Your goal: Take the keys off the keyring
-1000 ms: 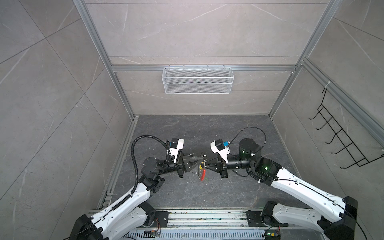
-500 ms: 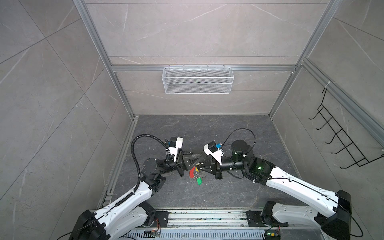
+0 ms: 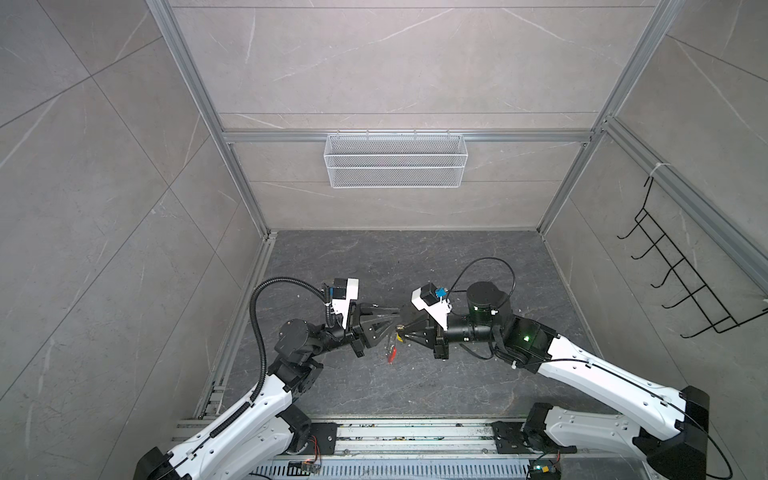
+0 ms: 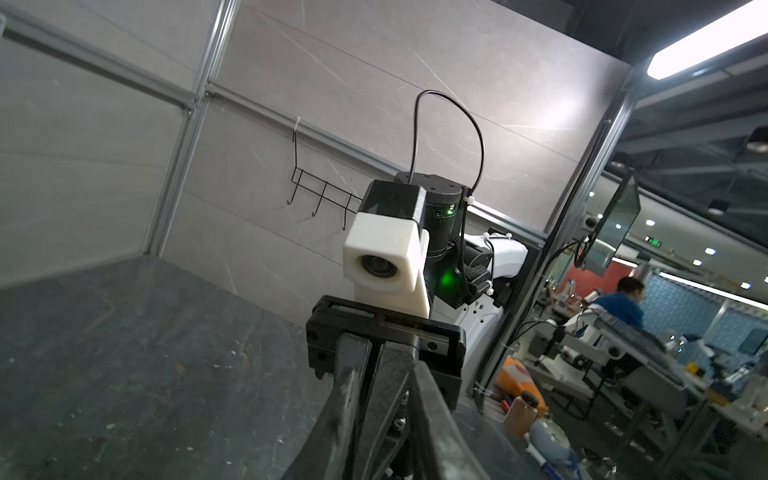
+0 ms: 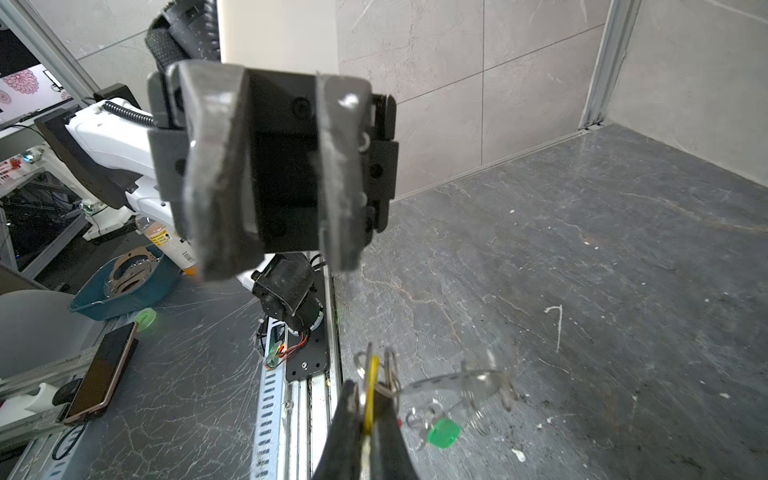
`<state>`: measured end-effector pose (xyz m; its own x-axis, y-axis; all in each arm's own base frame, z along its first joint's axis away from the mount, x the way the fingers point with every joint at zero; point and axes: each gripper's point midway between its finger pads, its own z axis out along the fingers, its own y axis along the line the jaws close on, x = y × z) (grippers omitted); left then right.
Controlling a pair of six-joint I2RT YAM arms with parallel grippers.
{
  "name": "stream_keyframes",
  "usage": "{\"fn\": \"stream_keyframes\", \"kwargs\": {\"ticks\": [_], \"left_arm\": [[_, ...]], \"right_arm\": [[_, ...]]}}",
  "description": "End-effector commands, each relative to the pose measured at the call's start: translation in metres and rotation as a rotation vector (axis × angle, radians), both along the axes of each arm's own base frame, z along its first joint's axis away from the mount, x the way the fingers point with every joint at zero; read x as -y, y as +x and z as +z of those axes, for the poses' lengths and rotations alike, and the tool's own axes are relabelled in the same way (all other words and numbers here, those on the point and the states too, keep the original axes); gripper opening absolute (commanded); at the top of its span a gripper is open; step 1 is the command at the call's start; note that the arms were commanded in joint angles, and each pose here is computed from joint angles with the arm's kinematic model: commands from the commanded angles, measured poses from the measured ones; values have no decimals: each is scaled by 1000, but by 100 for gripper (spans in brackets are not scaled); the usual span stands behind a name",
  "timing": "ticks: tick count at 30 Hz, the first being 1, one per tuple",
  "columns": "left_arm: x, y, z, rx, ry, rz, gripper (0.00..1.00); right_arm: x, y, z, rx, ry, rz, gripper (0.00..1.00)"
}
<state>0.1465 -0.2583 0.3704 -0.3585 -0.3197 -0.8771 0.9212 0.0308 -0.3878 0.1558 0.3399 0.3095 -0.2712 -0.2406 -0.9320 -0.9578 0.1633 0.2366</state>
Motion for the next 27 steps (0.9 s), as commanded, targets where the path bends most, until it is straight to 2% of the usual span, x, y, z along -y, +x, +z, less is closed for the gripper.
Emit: {"fn": "stream_keyframes", "kwargs": {"ticks": [1, 6, 9, 15, 20, 27], "left_arm": [[-3, 7, 7, 26, 20, 73, 38], [-6, 20, -10, -12, 63, 154, 47], [-8, 24, -19, -23, 85, 183, 50], [-9, 18, -28, 1, 84, 164, 52], [-9, 7, -27, 32, 70, 122, 50], [-10, -8, -25, 67, 64, 60, 53]], "right_arm": [[5, -3, 19, 48, 20, 0, 0], [9, -13, 21, 60, -7, 46, 0], [12, -25, 25, 70, -17, 105, 0], [16, -36, 36, 84, -21, 165, 0], [18, -38, 41, 93, -29, 171, 0], [22, -39, 46, 99, -36, 169, 0]]}}
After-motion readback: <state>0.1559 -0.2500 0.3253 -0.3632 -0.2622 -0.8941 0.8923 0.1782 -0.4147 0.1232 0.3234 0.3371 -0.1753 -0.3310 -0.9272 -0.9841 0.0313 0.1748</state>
